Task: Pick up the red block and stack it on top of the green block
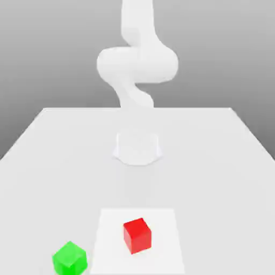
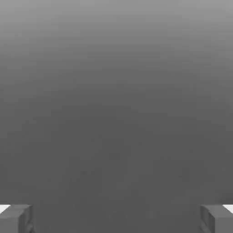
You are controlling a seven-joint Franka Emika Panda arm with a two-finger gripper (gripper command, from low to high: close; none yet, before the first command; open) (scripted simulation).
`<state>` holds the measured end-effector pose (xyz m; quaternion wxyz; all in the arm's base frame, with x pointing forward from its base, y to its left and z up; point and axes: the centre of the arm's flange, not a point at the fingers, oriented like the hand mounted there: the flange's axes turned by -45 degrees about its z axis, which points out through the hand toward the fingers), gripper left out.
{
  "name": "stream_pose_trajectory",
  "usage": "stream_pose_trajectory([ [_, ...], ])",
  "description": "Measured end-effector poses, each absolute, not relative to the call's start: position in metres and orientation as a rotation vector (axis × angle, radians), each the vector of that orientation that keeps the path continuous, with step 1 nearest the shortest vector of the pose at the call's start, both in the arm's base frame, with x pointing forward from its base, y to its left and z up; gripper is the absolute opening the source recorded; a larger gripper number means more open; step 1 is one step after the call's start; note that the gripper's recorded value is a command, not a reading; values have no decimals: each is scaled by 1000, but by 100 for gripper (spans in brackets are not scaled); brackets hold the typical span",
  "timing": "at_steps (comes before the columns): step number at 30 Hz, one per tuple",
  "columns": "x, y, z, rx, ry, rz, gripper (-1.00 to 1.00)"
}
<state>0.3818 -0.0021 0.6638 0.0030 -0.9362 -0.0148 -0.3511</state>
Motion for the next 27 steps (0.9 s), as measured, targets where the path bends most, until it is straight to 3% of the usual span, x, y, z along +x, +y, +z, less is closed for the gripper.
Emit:
stream_pose_trajectory([
  [5,436,-2,559,-3011,-189,-849,0],
  [11,463,1,429,-3066,-356,-550,0],
  [21,427,0,225,-3078,-629,-46,0],
  [27,421,-1,153,-3074,-654,0,0],
])
